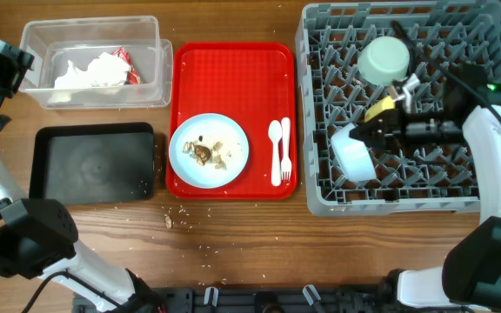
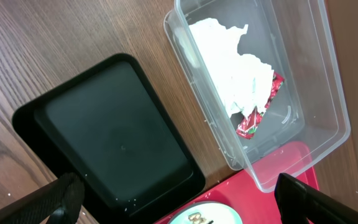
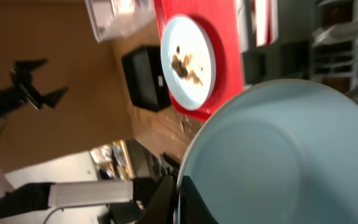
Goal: Sort waste into correct bins and load items into the dishwasher rack
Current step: 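Carry the light blue bowl into the dish rack and release it, then reach the right gripper to the white plastic spoon on the tray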
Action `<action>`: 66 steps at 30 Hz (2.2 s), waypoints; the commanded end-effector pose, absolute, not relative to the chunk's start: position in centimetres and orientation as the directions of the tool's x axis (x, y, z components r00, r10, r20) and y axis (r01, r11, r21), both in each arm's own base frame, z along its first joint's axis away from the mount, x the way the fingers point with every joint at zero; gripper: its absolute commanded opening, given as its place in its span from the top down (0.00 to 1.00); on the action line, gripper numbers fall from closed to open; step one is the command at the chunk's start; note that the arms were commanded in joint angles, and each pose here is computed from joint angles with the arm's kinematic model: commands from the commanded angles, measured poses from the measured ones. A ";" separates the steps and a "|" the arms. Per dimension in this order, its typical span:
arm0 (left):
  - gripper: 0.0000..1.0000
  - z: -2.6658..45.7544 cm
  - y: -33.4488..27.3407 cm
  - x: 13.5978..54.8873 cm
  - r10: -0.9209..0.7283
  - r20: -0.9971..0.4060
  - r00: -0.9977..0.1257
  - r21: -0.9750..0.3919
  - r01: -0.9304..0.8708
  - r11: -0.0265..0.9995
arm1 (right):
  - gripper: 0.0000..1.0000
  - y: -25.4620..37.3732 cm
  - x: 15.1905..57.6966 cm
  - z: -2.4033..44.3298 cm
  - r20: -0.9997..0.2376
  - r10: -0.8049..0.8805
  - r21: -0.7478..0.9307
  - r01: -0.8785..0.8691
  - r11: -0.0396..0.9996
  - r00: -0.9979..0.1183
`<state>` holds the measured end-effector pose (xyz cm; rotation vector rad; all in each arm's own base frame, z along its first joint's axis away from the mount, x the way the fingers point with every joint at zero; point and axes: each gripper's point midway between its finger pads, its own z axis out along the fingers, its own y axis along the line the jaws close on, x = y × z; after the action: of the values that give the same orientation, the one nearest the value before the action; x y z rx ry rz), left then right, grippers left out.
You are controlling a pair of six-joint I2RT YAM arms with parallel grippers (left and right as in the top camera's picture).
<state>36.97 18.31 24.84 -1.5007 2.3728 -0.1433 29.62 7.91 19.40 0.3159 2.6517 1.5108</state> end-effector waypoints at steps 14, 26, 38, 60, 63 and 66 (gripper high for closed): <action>0.00 25.1 18.5 36.9 -0.893 -0.231 -0.387 -0.253 -0.862 0.439 | 0.96 7.2 31.5 20.2 0.004 0.312 0.958 0.093 0.273 -0.950; 0.00 25.1 18.5 36.9 -0.893 -0.231 -0.387 -0.254 -0.862 0.439 | 0.96 5.6 31.6 15.4 0.022 0.381 0.871 0.204 0.446 -0.924; 0.00 25.1 18.5 36.9 -0.893 -0.231 -0.387 -0.254 -0.862 0.439 | 0.69 -0.2 30.5 14.1 -0.115 0.514 0.566 0.370 0.737 -0.850; 0.00 25.1 18.5 36.9 -0.893 -0.231 -0.387 -0.254 -0.862 0.439 | 0.96 0.9 27.5 10.6 0.030 0.314 0.223 0.312 0.923 -0.949; 0.00 25.1 18.5 36.9 -0.893 -0.231 -0.387 -0.253 -0.862 0.439 | 0.96 -2.8 26.5 10.1 0.015 0.475 0.000 0.475 0.880 -0.880; 0.00 25.1 18.5 36.9 -0.893 -0.231 -0.387 -0.254 -0.862 0.439 | 0.96 -4.5 26.1 11.3 -0.022 0.549 -0.097 0.548 0.831 -0.836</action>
<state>36.97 18.31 24.84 -1.5007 2.3728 -0.1433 25.69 -2.38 10.29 0.7697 3.0844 0.0295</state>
